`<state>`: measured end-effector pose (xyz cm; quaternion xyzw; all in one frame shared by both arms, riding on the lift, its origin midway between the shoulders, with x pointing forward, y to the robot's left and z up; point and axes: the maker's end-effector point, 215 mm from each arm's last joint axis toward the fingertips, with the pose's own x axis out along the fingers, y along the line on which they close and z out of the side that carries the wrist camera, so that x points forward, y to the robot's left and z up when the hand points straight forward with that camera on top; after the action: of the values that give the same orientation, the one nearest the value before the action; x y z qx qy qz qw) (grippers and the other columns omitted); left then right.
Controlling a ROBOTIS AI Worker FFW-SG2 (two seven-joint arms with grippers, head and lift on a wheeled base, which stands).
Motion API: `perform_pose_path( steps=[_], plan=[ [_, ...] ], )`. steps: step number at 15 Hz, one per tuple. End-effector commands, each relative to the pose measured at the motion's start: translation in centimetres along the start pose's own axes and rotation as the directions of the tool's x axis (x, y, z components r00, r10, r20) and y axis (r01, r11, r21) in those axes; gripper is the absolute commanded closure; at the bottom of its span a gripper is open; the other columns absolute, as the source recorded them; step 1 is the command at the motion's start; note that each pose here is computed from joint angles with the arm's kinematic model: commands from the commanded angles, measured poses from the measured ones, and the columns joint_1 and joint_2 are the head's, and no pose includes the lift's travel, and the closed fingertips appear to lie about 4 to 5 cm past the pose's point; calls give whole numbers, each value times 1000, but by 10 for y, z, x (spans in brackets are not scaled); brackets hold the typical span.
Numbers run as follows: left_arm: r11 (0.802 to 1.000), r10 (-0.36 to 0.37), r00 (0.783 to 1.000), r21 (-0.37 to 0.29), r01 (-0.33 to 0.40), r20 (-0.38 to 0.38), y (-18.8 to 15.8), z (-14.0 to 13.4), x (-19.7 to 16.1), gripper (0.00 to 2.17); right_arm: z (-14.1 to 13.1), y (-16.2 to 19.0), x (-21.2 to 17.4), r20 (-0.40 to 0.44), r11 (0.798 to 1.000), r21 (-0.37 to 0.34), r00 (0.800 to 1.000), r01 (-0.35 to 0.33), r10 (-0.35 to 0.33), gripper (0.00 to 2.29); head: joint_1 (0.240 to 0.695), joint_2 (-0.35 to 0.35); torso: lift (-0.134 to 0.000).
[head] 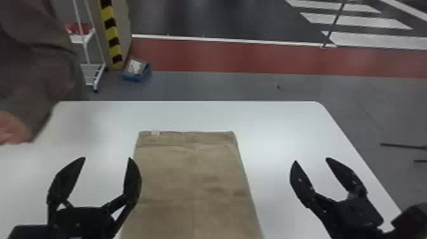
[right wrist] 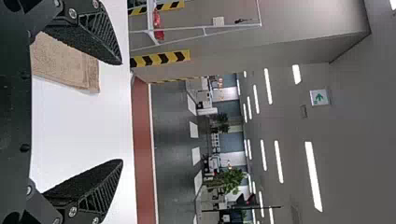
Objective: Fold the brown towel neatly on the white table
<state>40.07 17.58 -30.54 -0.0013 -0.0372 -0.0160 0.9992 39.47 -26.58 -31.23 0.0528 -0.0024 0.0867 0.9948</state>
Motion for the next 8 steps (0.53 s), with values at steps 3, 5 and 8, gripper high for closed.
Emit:
perform_pose_path(
  steps=[3, 5, 8],
  plan=[
    [1000, -6, 1000, 0, 6, -18, -3, -14, 5, 137, -5, -9, 0, -7, 1000, -4, 1000, 15, -15, 144, 695, -131, -120],
    [1000, -16, 998, 3, 16, -57, -6, -39, 15, 137, -16, -16, 3, -25, 1000, -4, 999, 26, -26, 144, 695, -138, -120],
    [999, -30, 993, 9, 31, -114, -12, -66, 39, 144, -24, -19, 5, -42, 1000, -16, 999, 27, -28, 144, 695, -150, -120]
  ],
)
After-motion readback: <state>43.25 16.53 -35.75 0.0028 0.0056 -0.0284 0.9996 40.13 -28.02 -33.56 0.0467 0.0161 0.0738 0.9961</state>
